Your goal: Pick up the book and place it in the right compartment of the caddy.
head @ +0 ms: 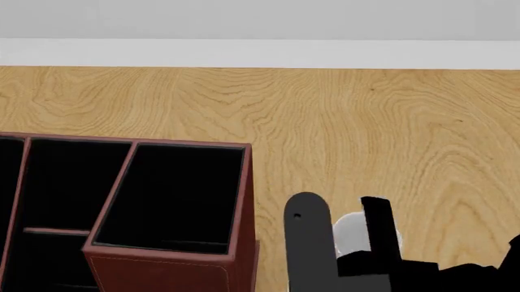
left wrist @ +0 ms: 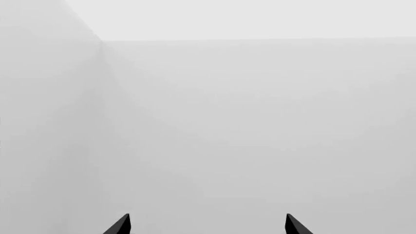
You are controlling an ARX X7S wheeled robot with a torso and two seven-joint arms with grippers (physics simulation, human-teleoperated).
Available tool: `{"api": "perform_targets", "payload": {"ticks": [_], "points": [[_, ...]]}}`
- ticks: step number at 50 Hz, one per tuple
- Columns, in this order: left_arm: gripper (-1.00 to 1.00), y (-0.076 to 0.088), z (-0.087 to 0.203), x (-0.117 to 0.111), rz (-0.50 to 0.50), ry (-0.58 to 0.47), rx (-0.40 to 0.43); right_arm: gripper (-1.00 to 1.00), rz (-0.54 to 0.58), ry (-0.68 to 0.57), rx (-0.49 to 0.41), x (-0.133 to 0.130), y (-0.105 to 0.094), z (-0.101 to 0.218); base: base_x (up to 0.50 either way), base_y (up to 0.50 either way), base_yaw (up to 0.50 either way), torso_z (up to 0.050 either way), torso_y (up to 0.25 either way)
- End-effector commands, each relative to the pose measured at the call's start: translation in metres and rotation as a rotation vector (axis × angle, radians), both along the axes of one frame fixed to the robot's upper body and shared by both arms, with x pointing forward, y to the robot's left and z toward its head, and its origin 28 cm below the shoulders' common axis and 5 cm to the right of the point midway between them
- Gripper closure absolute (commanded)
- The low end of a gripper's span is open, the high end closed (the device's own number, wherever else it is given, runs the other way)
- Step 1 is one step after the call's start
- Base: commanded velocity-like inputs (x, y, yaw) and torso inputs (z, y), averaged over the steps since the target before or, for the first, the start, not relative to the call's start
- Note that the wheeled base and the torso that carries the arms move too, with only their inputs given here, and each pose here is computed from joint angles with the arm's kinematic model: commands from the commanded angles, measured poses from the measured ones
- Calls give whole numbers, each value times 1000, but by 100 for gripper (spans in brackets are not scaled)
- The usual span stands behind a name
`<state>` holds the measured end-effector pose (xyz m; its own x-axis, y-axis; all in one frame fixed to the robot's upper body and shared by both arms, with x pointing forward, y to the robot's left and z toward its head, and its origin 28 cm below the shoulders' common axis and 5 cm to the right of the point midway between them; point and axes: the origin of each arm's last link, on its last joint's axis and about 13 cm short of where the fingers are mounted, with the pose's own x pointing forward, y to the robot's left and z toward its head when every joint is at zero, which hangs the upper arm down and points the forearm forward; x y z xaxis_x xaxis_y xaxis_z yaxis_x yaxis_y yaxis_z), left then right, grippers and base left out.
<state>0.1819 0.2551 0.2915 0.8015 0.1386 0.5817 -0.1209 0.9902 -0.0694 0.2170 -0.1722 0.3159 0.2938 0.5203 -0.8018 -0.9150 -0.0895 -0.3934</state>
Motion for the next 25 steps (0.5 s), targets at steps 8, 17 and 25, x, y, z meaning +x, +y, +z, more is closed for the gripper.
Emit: {"api": "perform_targets", "payload": {"ticks": [8,17,25], "points": [[-100,0,0,-1,0,-4,-1,100,-23,-223,300,-13,-3,55,0,0,0,0,0],[-100,0,1,-1,2,-5,-2,100,-41,-273,411,-7,-6,69,0,0,0,0,1],[-100,1,1,-2,1,-9,-9,100,-63,-313,463,10,-4,93,0,0,0,0,0]]}}
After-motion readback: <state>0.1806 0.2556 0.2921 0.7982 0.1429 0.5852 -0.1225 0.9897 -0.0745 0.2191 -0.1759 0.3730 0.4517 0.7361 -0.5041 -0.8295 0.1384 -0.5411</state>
